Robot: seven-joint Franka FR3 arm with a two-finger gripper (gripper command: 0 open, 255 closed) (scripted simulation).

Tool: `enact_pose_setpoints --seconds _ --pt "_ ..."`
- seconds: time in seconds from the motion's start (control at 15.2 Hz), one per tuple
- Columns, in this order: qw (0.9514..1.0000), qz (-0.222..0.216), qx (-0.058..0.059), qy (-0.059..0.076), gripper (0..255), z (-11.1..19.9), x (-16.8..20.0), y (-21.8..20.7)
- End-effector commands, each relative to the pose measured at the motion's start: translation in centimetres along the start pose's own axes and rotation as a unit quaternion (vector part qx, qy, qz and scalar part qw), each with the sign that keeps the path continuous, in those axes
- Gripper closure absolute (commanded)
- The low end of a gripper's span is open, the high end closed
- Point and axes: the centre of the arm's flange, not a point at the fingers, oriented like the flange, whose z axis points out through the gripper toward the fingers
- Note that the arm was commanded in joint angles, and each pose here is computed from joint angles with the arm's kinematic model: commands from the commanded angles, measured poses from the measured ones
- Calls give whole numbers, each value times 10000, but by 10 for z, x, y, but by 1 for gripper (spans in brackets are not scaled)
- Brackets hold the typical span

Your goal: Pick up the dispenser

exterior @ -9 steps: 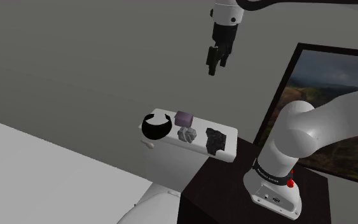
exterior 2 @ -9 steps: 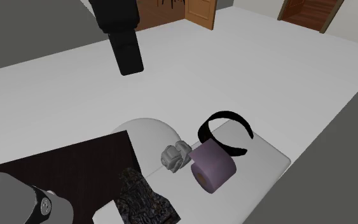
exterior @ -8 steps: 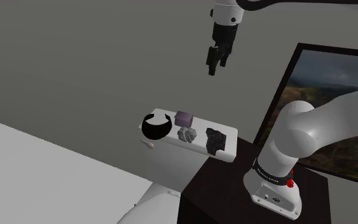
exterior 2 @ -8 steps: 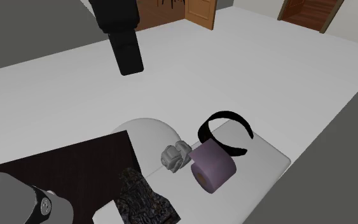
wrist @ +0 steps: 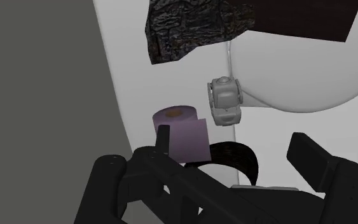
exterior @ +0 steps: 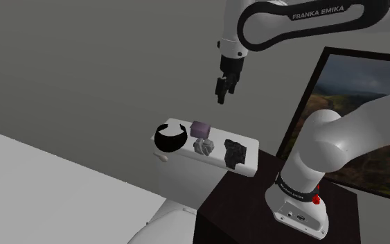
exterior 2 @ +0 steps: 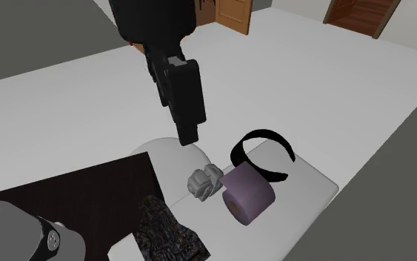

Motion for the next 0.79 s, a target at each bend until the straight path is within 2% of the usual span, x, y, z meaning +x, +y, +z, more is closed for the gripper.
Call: enact_pose_setpoints --seconds 0.0,0.73 --pt "9999 -90 53 -5 0 25 6 -4" --pt "9977 -572 344 -92 0 164 38 -29"
